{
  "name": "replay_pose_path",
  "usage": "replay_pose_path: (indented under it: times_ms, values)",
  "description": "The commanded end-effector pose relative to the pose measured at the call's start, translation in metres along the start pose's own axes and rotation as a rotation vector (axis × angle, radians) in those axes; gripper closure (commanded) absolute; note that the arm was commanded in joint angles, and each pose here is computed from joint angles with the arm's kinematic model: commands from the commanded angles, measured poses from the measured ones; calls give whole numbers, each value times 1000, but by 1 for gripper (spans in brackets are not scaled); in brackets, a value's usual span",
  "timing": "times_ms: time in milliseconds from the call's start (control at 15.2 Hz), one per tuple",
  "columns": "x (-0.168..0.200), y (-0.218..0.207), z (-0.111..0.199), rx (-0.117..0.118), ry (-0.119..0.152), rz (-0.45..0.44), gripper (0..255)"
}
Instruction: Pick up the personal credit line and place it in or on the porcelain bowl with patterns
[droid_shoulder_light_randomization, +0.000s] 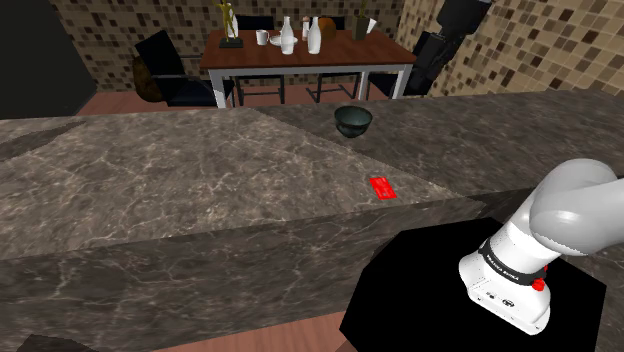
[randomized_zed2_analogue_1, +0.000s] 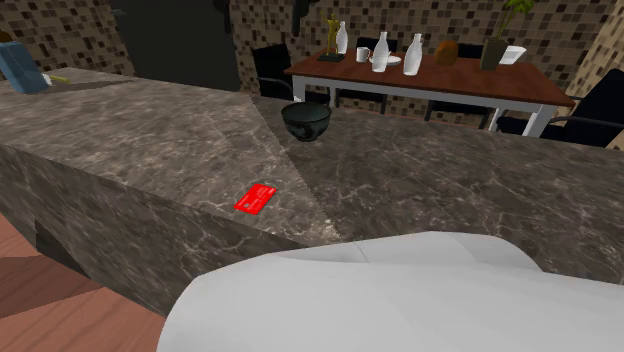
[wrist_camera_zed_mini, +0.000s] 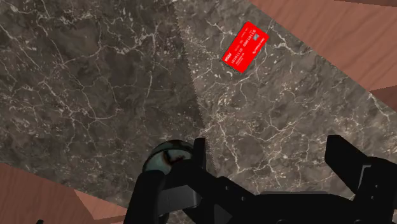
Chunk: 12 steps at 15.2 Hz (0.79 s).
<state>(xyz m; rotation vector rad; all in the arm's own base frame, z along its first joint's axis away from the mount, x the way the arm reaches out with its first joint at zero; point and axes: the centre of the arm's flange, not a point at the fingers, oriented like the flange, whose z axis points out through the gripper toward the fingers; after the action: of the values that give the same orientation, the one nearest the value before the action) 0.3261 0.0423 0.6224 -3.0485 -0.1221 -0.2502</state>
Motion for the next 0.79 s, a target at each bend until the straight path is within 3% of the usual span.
replay_pose_path:
  times_ms: [0,726]
  values:
    - [0,0,0,0,0,0,0]
    - [-69,-49,145,-165,237,319,0]
